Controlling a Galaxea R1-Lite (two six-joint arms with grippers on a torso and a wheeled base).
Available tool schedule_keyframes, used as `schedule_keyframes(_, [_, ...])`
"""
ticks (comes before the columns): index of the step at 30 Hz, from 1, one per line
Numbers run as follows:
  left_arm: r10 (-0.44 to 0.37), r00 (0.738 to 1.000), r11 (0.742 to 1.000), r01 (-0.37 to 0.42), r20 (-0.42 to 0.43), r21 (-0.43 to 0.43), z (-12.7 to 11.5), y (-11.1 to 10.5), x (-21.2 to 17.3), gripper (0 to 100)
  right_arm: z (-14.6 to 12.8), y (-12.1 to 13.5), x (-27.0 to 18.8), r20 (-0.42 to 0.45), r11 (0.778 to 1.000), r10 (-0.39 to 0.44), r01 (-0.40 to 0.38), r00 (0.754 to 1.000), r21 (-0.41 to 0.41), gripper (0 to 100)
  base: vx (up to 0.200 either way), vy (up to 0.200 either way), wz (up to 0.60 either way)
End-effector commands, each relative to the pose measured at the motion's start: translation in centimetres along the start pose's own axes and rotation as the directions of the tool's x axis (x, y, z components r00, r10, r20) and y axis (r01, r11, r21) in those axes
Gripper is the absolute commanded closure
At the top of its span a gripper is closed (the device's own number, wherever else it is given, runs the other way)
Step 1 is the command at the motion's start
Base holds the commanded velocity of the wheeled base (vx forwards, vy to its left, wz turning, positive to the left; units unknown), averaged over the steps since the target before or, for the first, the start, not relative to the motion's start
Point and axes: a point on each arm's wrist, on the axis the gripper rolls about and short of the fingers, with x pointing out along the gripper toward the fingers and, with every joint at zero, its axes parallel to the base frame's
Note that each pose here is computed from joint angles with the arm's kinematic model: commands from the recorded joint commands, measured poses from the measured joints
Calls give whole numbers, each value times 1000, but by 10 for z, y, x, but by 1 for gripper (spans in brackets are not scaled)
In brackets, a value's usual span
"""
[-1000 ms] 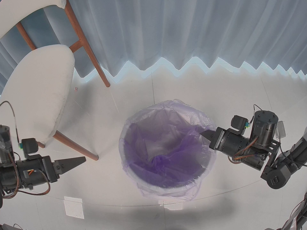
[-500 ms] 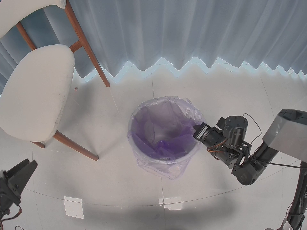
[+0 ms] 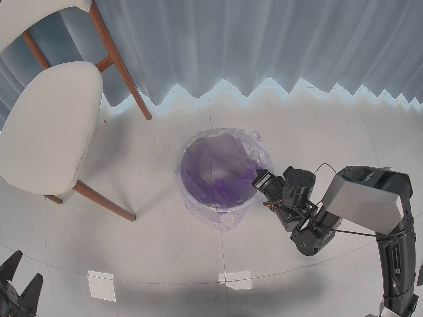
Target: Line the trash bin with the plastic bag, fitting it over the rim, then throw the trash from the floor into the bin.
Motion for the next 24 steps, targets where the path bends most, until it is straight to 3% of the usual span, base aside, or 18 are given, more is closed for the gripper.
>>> schedule_keyframes(1, [84,995,996,-87,60,35,-4,2,-7,0,-26,-20,8,12,998,-1,2,1000,-67,100,0,0,0])
schedule_keyframes(7, [128,990,991,-130,53,36,-8,4,-6,0,-34,-26,9,16,996,4,-3,1000,-94,100,0,0,0])
schedule_keyframes(11, [134,991,985,-135,24,104,-17,6,-3,0,-35,-25,7,8,996,4,-3,1000,-95,100,0,0,0])
schedule_keyframes(12, [134,991,984,-136,23,112,-18,6,-3,0,-36,-26,7,6,996,4,-3,1000,-94,0,0,0,0])
schedule_keyframes(20, [132,991,983,-134,22,122,-18,6,-3,0,-31,-25,0,6,996,2,-1,1000,-91,0,0,0,0])
schedule_keyframes(24, [130,991,984,-134,41,122,-17,6,-2,0,-9,-13,-20,1,996,-1,1,1000,-85,0,0,0,0])
